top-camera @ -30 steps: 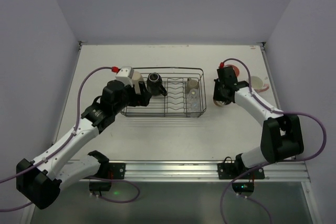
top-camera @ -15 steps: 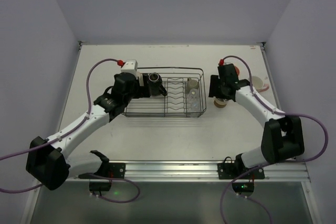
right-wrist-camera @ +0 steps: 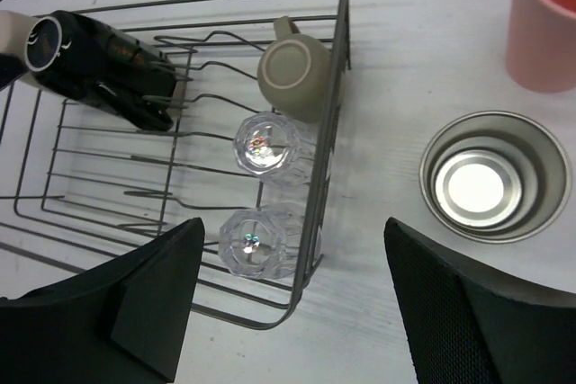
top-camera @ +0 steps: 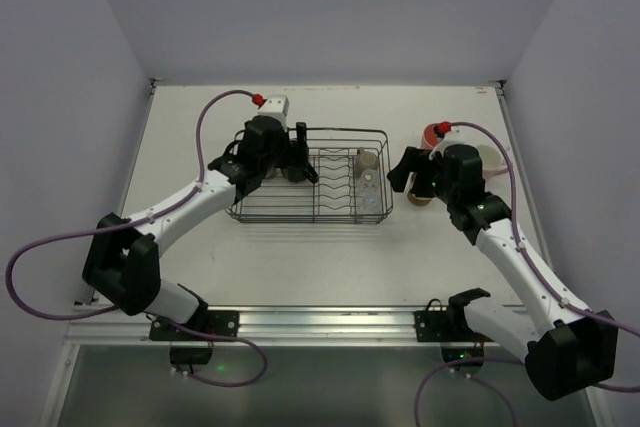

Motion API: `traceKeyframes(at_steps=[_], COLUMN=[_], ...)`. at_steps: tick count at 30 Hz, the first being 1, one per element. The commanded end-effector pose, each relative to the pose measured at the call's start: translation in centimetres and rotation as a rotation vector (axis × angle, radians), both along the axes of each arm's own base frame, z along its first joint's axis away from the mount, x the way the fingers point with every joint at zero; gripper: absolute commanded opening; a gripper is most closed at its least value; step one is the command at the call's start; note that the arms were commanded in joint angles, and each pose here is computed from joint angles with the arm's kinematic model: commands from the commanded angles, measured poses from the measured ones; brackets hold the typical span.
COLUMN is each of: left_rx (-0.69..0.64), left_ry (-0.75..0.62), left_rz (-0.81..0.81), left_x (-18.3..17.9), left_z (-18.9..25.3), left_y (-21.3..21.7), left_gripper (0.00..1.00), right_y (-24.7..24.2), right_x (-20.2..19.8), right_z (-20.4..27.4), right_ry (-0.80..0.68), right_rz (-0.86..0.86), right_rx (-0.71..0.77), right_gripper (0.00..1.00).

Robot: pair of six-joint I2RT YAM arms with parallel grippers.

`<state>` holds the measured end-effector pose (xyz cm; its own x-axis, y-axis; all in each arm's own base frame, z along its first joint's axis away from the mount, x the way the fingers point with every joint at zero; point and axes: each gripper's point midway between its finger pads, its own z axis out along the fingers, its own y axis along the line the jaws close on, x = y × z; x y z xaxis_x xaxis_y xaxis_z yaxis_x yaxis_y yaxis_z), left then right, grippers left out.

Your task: Unload the cups from the dish rack

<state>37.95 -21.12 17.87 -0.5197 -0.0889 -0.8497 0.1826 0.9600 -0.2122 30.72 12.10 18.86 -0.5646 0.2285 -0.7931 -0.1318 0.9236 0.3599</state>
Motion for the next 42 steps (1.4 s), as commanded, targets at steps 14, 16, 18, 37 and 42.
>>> traceKeyframes(at_steps=[14, 16, 18, 37, 42], left_rx=[0.148, 0.148, 0.143, -0.191, -0.404], left_ry=[0.015, 0.029, 0.034, -0.237, -0.29], left_rz=[0.042, 0.043, 0.037, -0.074, -0.214], left_x=[5.5, 5.5, 5.4, 0.8, -4.1], left_z=[-3.6, -4.4, -4.8, 10.0, 13.3], left_y=[-1.3, -1.4, -1.5, -2.4, -3.3], left_gripper=[0.96, 0.94, 0.91, 0.26, 0.23], right_y=[6.6, 6.7, 6.7, 12.0, 13.2], right_x=[-2.5, -2.6, -2.8, -5.2, -5.3], right_z=[2.8, 3.0, 2.9, 8.1, 9.6], right_ry=[-0.087, -0.092, -0.09, -0.157, -0.179], right_rz=[0.251, 0.257, 0.258, 0.436, 0.467], right_rx=[0.157, 0.16, 0.16, 0.538, 0.662], right_gripper=[0.84, 0.84, 0.84, 0.93, 0.93])
